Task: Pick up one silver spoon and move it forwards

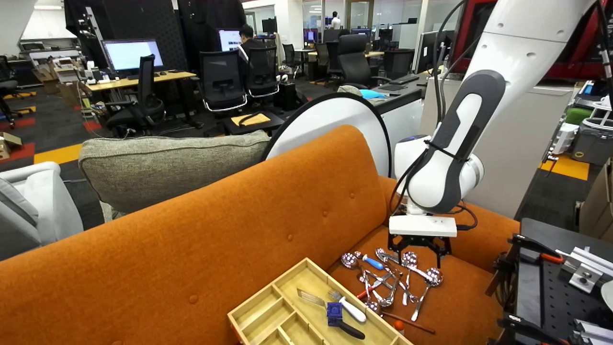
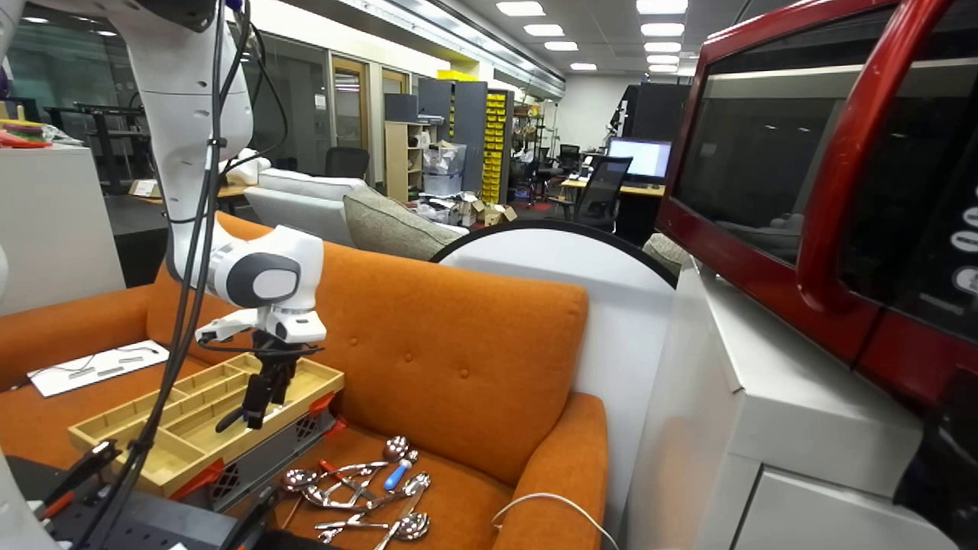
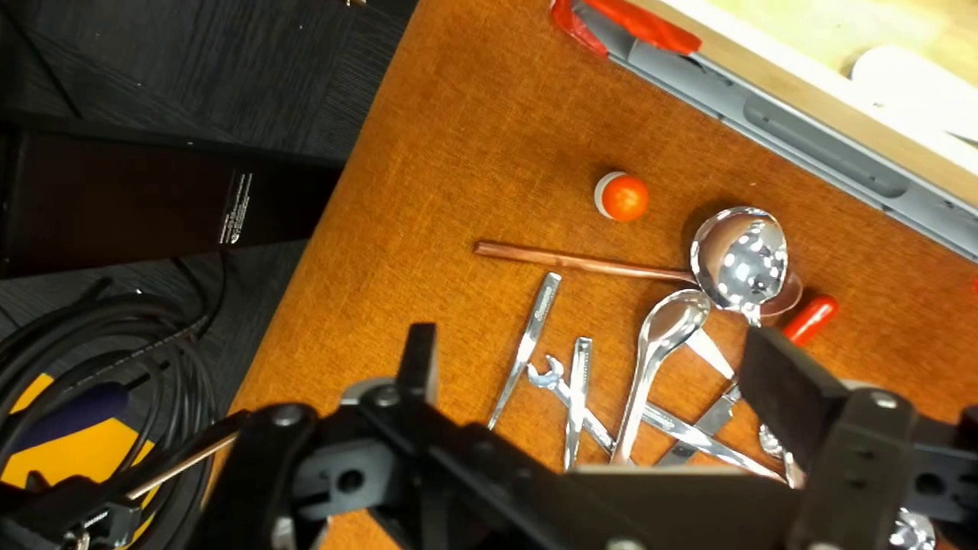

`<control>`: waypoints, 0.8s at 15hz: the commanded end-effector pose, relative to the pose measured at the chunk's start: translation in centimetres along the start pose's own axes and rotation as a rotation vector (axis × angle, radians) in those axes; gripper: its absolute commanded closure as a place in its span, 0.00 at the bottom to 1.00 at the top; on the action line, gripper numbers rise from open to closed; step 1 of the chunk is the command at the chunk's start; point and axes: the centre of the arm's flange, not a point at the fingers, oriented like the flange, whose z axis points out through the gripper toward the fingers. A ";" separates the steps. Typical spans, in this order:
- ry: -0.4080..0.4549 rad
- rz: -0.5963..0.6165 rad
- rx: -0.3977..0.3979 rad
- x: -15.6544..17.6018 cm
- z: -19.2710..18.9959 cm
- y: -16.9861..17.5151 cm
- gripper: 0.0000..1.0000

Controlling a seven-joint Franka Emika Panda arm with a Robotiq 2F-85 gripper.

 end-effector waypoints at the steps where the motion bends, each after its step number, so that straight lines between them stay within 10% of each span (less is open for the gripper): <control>1: 0.002 -0.002 0.004 -0.1 -0.2 -0.1 0.00; 12: -0.066 0.010 0.075 1.3 3.0 -2.6 0.00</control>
